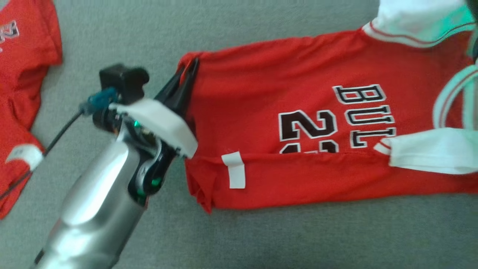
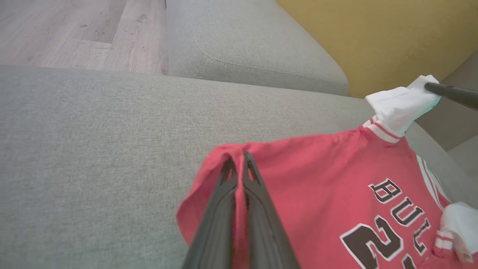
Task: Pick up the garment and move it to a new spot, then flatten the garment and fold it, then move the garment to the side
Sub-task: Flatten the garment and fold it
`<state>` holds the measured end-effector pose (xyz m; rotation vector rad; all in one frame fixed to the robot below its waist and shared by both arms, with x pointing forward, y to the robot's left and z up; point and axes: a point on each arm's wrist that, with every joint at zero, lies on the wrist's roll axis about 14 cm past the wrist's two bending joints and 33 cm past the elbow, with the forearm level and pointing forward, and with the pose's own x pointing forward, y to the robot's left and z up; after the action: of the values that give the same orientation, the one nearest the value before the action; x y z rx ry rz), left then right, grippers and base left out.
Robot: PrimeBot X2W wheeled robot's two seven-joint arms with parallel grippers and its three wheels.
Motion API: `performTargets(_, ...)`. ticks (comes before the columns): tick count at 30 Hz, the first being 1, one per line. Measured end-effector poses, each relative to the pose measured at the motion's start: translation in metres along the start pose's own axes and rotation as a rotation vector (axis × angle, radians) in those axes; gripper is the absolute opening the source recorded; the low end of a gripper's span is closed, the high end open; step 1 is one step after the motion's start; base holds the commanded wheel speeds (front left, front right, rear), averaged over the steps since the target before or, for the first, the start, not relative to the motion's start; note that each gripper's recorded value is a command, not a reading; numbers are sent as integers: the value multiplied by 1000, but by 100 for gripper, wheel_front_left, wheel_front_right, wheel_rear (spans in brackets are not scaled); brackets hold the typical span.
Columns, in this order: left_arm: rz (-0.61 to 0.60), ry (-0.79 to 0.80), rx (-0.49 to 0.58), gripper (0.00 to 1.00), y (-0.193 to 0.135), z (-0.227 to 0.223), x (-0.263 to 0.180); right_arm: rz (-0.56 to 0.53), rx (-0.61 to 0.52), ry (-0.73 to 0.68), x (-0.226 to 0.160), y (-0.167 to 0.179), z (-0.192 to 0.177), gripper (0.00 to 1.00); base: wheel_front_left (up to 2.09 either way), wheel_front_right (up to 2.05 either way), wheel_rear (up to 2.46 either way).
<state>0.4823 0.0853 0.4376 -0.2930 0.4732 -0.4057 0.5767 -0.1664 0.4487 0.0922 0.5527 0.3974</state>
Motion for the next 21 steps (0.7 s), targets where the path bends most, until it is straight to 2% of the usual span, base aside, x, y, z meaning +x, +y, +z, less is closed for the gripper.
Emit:
performTargets(4,-13,-2,-23,0,-11,-5,-18,6,2,-10,-33,4,-7,0,0,0,0)
performTargets(11,-7,58,-75,0,-21,-37,-46,-13,50,55,-86,8,-56,0,0,0,0)
performTargets(21,-3,70,-117,0,-28,-53,-57,-27,119,74,-111,18,-92,0,0,0,0)
